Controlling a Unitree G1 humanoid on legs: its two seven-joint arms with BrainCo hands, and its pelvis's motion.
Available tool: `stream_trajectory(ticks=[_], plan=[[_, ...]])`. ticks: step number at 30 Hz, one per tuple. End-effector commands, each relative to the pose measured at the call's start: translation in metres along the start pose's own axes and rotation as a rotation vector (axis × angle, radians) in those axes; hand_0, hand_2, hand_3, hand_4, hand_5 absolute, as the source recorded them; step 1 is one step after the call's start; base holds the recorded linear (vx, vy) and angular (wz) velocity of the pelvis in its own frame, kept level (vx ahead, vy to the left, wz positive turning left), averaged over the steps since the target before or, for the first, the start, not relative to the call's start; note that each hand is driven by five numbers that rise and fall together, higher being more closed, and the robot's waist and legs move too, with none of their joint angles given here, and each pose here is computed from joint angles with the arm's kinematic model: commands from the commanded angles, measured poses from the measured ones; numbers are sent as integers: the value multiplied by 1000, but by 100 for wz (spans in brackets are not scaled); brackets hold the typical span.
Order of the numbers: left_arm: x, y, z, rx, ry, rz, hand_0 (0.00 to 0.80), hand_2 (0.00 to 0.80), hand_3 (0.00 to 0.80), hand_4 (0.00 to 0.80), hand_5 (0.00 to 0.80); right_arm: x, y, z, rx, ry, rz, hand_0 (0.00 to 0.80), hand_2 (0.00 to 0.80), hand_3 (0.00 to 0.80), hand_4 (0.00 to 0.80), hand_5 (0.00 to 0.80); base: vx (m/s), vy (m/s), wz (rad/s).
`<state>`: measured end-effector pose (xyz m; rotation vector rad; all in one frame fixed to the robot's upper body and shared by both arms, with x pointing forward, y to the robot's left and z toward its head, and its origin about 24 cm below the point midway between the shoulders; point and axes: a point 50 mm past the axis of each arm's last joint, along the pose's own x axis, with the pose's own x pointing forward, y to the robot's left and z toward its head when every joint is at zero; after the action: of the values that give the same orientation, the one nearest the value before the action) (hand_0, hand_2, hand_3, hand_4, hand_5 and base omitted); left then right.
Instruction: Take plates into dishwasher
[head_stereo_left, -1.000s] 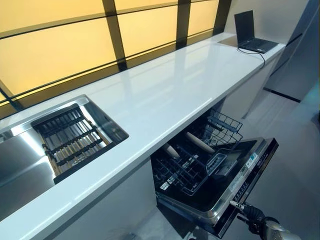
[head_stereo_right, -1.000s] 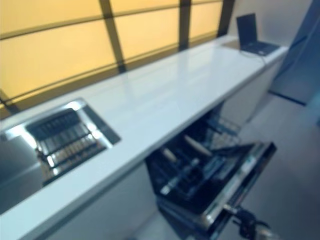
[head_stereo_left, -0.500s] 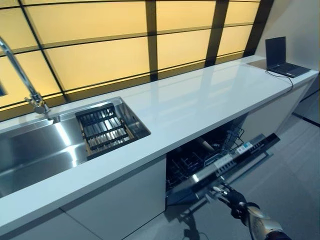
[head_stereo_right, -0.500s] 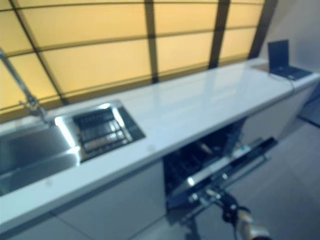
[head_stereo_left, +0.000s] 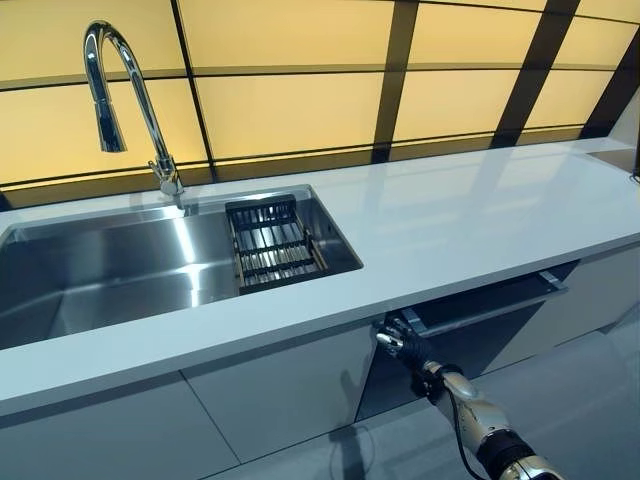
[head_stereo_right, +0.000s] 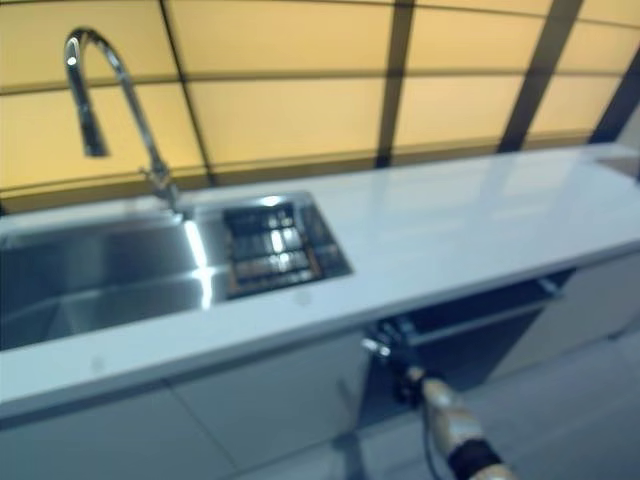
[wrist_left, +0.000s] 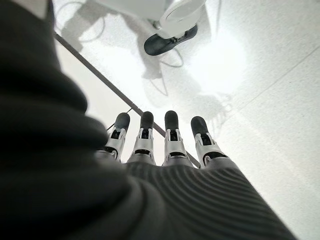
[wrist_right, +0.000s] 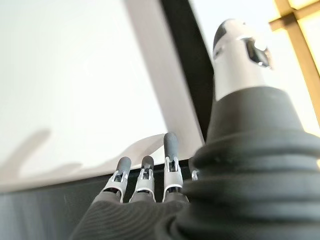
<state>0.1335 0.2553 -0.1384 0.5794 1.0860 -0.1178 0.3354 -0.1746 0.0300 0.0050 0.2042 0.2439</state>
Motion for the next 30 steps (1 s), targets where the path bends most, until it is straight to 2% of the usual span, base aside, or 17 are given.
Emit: stream_trajectory(ticks=[1, 4, 11, 22, 30], plan=[[0, 14, 1, 56, -3, 46, 0, 0, 0, 0, 0, 14, 35, 77, -299, -327, 66, 0, 0, 0, 0, 0, 17, 59, 9], [-1, 15, -2, 26, -2, 50, 0, 0, 0, 0, 0, 6, 26, 70, -417, -325, 16, 0, 0, 0, 0, 0, 17, 65, 5], [-1, 17, -4, -45, -9, 53, 0, 0, 0, 0, 0, -15, 9, 36, -519, -222, -8, 0, 0, 0, 0, 0, 15, 51, 13], [-4, 24, 1, -139, -93, 84, 0, 0, 0, 0, 0, -59, 8, -67, -426, 122, 46, 0, 0, 0, 0, 0, -32, 2, 7], [1, 30, 28, -135, -168, 85, 0, 0, 0, 0, 0, -102, 4, -149, -299, 451, -38, 0, 0, 0, 0, 0, -183, -100, 61]])
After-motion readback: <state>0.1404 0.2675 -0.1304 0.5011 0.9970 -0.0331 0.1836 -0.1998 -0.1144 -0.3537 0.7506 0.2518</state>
